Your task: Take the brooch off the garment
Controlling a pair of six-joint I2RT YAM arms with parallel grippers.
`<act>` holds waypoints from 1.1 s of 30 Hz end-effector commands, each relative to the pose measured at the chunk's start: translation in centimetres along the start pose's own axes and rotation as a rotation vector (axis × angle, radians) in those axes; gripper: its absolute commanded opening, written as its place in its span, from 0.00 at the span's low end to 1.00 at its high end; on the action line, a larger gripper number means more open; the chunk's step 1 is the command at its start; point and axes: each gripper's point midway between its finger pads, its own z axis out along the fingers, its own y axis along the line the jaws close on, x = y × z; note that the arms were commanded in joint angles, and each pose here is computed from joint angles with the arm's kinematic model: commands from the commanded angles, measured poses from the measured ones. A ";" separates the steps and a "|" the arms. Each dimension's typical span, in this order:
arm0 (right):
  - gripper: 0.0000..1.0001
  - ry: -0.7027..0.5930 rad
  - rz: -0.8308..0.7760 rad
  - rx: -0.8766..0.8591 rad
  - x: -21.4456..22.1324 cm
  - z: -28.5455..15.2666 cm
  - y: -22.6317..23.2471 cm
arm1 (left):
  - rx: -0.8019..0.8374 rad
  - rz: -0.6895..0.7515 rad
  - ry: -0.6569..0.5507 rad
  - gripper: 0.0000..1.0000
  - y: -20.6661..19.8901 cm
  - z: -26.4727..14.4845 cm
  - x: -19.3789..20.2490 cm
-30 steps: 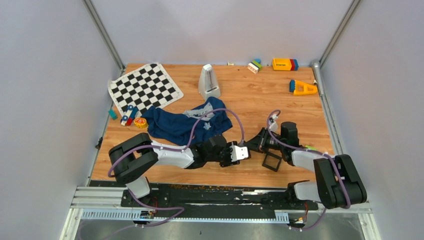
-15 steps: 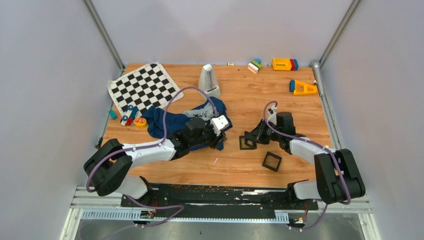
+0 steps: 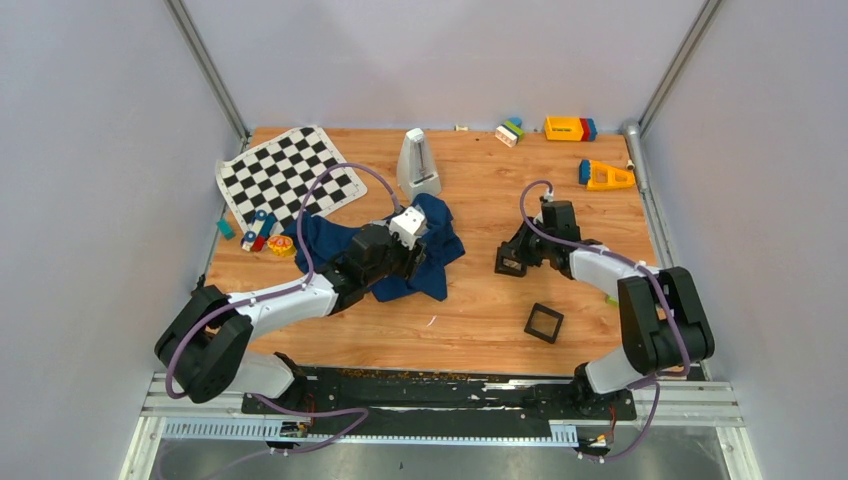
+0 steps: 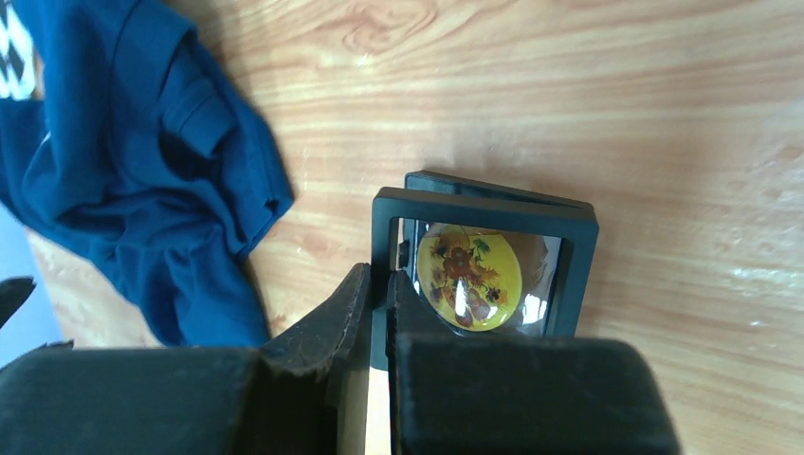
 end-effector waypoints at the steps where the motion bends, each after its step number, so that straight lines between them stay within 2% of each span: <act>1: 0.05 -0.055 -0.053 0.158 -1.9 0.8 -2.0 | -0.066 -0.050 -0.003 0.57 1.2 -0.6 -0.4; 2: 0.09 -0.054 -0.060 0.174 -2.1 1.0 -2.1 | -0.078 -0.059 0.008 0.57 1.4 -0.5 -0.1; 4: 0.24 -0.067 -0.075 0.192 -2.7 0.8 -1.9 | -0.101 -0.083 0.025 0.57 2.1 -0.5 0.3; 6: 0.33 -0.097 -0.098 0.201 -3.3 0.3 -1.2 | -0.115 -0.108 0.037 0.57 2.7 -0.6 0.6; 11: 0.40 -0.162 -0.164 0.212 -3.9 -1.4 0.8 | -0.145 -0.137 0.055 0.57 3.8 -0.7 1.1; 16: 0.50 -0.182 -0.255 0.174 -2.9 -2.0 4.0 | -0.166 -0.144 0.066 0.57 4.3 -0.7 1.3; 18: 0.52 -0.184 -0.285 0.153 -2.4 -1.9 5.6 | -0.183 -0.157 0.061 0.57 4.6 -0.8 1.3; 26: 0.51 -0.075 -0.416 -0.164 1.7 0.2 13.9 | -0.237 -0.208 0.031 0.60 5.9 -1.4 1.2; 29: 0.57 -0.055 -0.462 -0.211 2.6 1.1 15.5 | -0.258 -0.223 0.018 0.61 6.4 -1.8 1.1; 31: 0.70 -0.072 -0.486 -0.260 2.7 1.5 16.7 | -0.281 -0.235 0.007 0.65 6.8 -2.1 1.1; 33: 0.77 -0.072 -0.494 -0.290 3.0 1.9 17.1 | -0.301 -0.244 -0.007 0.69 7.3 -2.4 1.1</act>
